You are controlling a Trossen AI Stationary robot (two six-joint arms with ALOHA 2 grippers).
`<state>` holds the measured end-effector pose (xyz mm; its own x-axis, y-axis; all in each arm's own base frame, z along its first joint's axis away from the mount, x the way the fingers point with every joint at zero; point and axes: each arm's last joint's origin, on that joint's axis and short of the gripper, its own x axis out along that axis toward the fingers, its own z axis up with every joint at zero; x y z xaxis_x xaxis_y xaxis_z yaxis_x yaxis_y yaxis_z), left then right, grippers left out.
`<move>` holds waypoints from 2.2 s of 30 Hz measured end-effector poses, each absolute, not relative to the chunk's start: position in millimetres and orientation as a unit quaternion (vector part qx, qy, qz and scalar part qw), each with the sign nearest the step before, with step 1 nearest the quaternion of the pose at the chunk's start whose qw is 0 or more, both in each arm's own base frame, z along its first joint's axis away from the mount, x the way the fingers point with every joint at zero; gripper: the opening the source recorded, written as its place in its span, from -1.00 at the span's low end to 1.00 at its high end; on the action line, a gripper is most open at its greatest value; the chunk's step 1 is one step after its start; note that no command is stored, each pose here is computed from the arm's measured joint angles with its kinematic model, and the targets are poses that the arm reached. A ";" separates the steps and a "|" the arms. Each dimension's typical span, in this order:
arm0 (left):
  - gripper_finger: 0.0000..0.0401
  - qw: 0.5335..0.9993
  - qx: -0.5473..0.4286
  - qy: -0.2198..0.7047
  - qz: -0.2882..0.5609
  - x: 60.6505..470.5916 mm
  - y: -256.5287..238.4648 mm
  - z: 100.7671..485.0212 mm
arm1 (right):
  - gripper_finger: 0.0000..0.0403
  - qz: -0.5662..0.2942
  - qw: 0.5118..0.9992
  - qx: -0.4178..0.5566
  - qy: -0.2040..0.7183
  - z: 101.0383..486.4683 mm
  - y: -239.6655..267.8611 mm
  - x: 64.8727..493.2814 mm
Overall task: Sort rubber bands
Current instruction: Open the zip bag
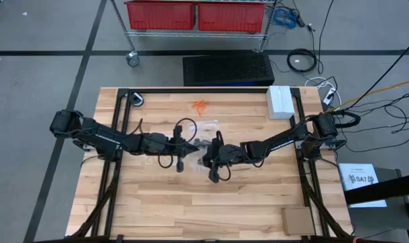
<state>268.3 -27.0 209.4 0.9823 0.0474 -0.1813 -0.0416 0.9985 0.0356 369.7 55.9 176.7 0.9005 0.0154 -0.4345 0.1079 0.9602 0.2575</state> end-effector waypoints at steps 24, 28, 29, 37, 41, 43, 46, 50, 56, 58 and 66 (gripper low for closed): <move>-1.00 0.998 0.018 0.062 0.016 268.0 -37.2 215.3 | -0.98 -0.021 0.976 0.154 0.155 178.2 50.9 379.8; -1.00 0.997 0.021 0.076 0.015 267.4 -38.2 212.6 | -0.98 -0.041 0.975 0.149 0.159 182.8 49.5 376.9; -1.00 0.997 0.021 0.077 0.014 267.4 -38.3 212.3 | -0.98 -0.051 0.975 0.147 0.157 182.9 48.9 376.9; -1.00 0.997 0.020 0.071 0.014 267.5 -38.7 213.4 | -1.00 -0.047 0.980 0.142 0.133 176.1 47.3 383.1; -1.00 0.998 0.019 0.064 0.014 267.7 -38.8 214.8 | -1.00 -0.031 0.986 0.130 0.095 170.6 50.0 389.2; -1.00 0.998 0.020 0.065 0.013 267.6 -39.2 214.7 | -1.00 -0.011 0.988 0.124 0.087 167.4 53.2 390.9; -1.00 0.997 0.029 0.065 0.025 267.3 -40.2 214.7 | -1.00 0.002 0.987 0.120 0.105 163.0 58.0 390.0; -1.00 0.995 0.043 0.076 0.053 266.5 -40.0 212.5 | -1.00 0.000 0.982 0.107 0.157 159.7 63.3 384.5; -1.00 0.994 0.032 0.086 0.060 263.4 -38.9 206.0 | -1.00 -0.020 0.962 0.104 0.251 166.9 59.7 368.3; -1.00 0.994 0.023 0.087 0.061 261.1 -38.4 202.2 | -1.00 -0.030 0.960 0.099 0.260 176.5 58.5 362.3; -1.00 0.992 0.026 0.095 0.083 256.8 -36.0 195.1 | -0.95 -0.033 0.966 0.090 0.240 218.7 49.8 343.7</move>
<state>256.8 -36.0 195.1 0.9681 0.1700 -0.1840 -0.1601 0.9848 0.0676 343.7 49.8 218.7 0.8827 -0.0204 -0.4695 0.1064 0.9818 0.1574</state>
